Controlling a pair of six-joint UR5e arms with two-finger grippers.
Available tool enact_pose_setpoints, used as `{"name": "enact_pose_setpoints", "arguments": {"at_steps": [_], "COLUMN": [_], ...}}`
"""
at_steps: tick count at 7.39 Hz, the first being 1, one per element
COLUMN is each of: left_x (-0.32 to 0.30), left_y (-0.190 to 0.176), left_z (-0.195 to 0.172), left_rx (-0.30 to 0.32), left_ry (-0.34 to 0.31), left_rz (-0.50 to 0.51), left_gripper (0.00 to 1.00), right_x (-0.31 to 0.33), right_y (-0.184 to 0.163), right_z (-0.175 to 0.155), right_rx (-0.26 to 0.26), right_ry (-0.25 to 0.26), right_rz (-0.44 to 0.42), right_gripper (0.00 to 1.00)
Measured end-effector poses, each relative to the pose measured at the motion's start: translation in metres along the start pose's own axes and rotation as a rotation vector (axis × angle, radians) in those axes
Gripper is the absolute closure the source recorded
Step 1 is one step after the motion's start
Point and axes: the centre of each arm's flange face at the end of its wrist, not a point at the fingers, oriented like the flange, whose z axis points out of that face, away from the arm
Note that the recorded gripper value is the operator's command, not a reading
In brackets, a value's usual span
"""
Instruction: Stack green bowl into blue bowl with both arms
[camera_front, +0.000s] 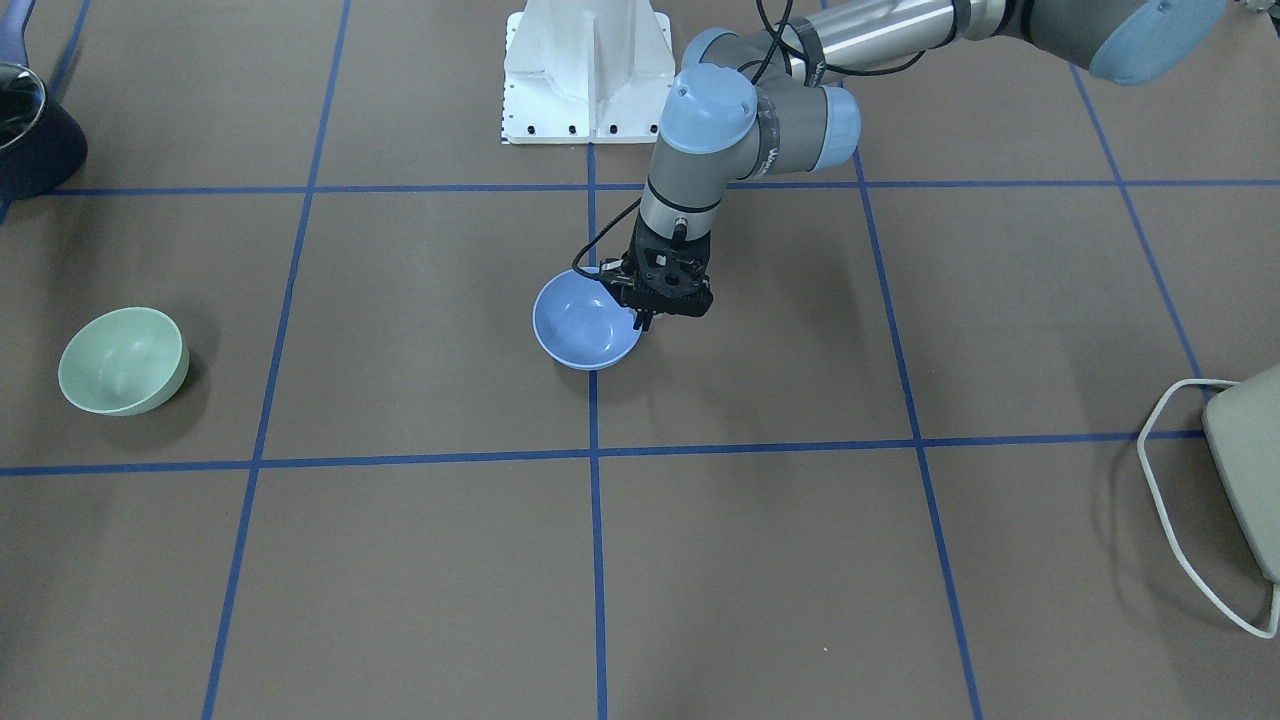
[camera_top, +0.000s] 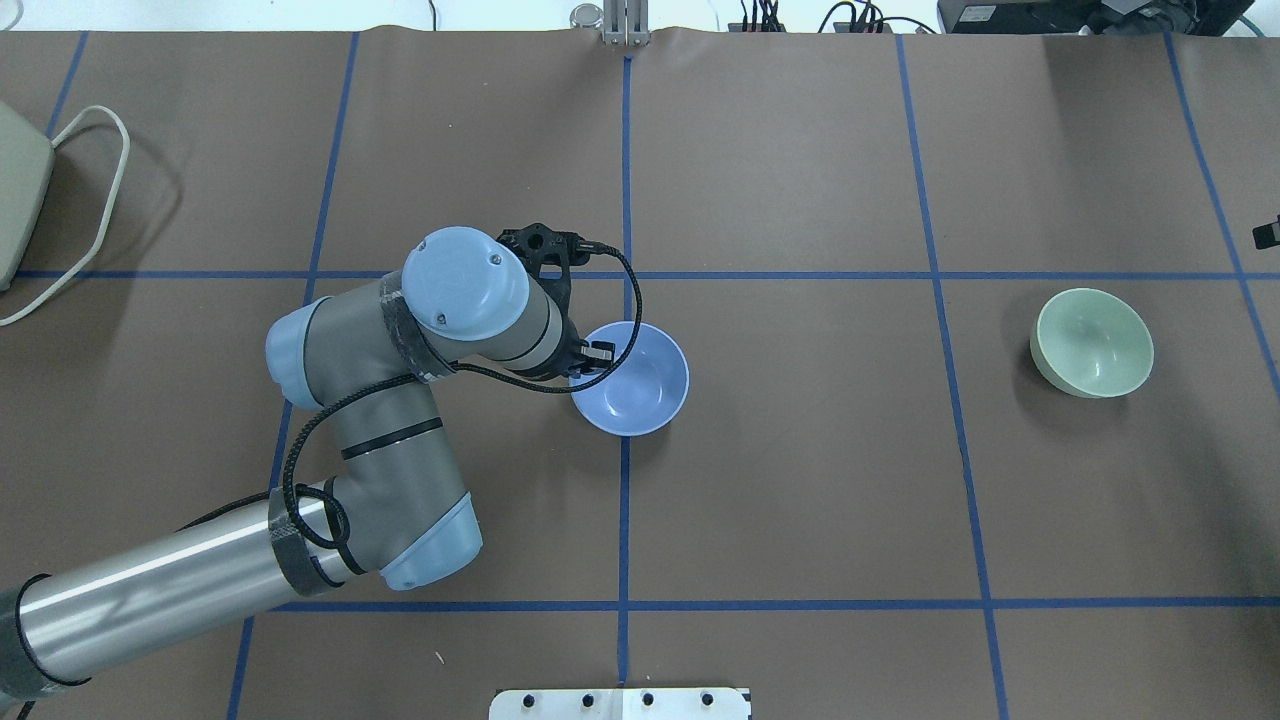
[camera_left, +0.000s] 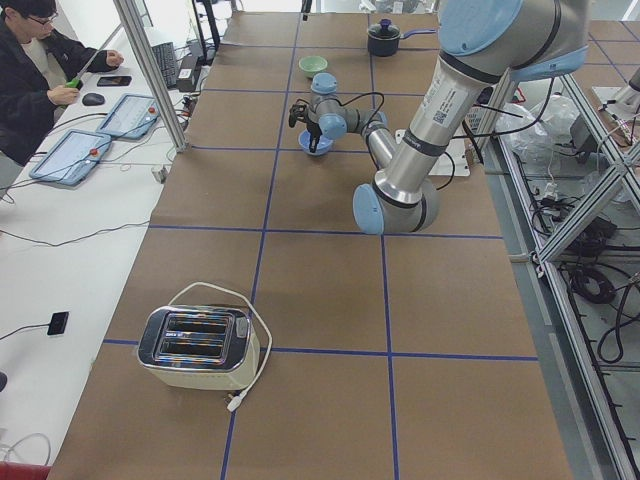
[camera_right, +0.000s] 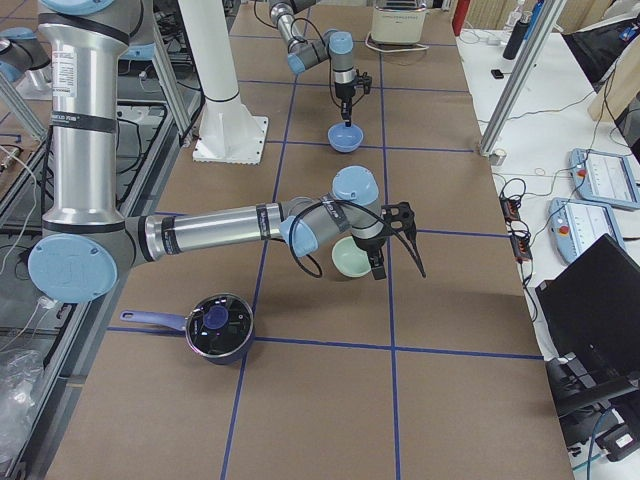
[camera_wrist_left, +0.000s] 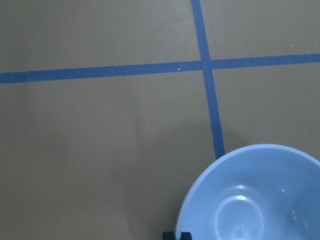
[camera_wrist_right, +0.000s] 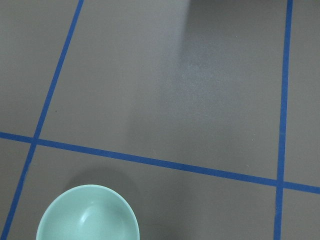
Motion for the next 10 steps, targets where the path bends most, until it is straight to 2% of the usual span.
{"name": "enact_pose_setpoints", "arguments": {"at_steps": [2, 4, 5, 8, 10], "left_x": [0.000, -0.031, -0.074, -0.271, -0.400], "left_y": [0.000, -0.032, -0.054, -0.127, -0.151], "left_z": [-0.005, -0.048, -0.083, -0.207, -0.290], "left_rx": [0.033, 0.005, -0.012, -0.043, -0.069], "left_ry": [-0.004, 0.023, 0.017, -0.090, -0.162], "left_rz": [0.010, 0.024, 0.067, 0.244, 0.277], "left_gripper": [0.01, 0.01, 0.01, 0.01, 0.01], "right_x": [0.000, 0.001, 0.002, -0.007, -0.027], "right_y": [0.000, 0.001, 0.004, 0.013, 0.019], "right_z": [0.000, 0.001, 0.002, 0.021, 0.052], "right_rx": [0.000, -0.002, -0.006, -0.044, -0.088], "right_ry": [0.000, -0.001, -0.001, 0.014, 0.055], "right_rz": [0.000, 0.002, 0.003, -0.018, -0.066], "right_gripper": [0.00, 0.00, 0.00, 0.00, 0.00]}}
